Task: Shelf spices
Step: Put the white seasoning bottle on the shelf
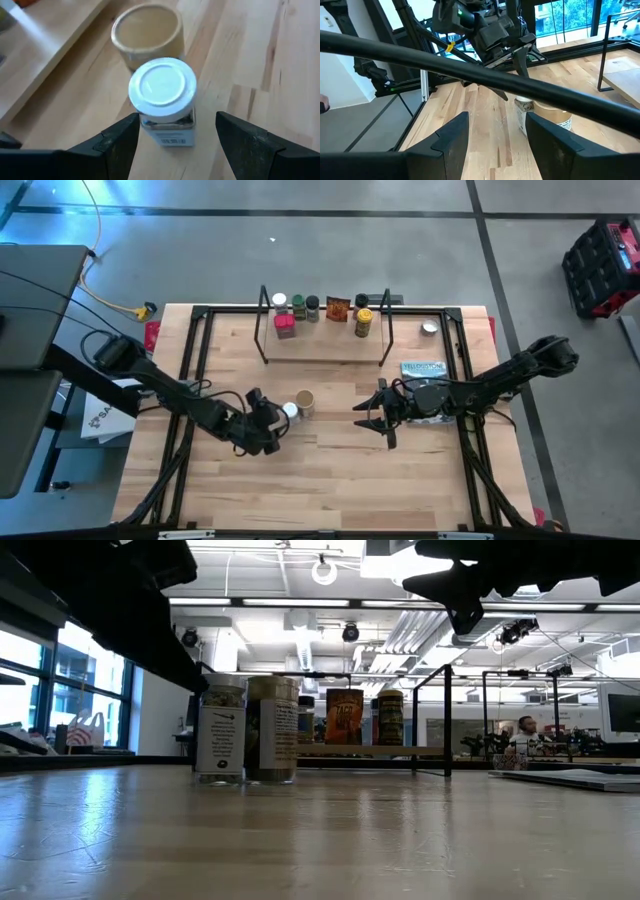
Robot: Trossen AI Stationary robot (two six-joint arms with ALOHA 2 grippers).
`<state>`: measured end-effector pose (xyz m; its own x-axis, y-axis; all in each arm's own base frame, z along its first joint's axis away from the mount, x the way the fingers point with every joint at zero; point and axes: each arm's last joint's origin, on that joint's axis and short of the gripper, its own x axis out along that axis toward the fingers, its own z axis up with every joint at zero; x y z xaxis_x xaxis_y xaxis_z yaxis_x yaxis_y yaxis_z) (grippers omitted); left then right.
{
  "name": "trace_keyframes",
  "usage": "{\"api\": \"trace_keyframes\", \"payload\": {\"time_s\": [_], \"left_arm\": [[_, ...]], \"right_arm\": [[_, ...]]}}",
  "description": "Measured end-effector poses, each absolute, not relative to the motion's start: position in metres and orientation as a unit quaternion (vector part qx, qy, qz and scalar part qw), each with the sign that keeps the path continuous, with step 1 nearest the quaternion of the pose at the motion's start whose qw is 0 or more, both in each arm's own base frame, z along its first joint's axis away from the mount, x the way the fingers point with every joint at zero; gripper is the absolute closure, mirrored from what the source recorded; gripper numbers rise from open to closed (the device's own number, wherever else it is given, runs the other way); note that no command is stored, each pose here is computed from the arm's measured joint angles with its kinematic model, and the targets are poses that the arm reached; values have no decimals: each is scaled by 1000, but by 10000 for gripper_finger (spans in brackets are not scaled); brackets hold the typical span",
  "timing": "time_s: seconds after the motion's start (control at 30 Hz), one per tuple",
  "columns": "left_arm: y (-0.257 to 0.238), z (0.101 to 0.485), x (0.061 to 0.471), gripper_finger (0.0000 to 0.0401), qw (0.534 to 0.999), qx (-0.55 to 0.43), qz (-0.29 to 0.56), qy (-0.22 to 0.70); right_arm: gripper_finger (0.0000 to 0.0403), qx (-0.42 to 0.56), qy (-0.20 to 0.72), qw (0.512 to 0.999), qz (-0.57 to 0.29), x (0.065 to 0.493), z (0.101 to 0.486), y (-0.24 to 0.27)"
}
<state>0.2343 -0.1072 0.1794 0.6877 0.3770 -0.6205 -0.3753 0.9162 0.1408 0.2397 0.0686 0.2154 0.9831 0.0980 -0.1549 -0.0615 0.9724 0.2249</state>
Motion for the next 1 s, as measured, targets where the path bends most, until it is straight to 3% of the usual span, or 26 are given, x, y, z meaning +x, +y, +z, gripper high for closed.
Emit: {"api": "trace_keyframes", "payload": {"time_s": [0.37,0.67,1.0], "left_arm": [[-100,187,249,144,932,-57,235,269],[-92,182,253,146,927,-86,222,290],[-96,167,259,207,925,-38,217,311]], "right_arm": [[213,110,83,990,40,240,215,69],[213,112,83,989,40,240,215,69],[213,112,83,989,40,240,215,69]]}}
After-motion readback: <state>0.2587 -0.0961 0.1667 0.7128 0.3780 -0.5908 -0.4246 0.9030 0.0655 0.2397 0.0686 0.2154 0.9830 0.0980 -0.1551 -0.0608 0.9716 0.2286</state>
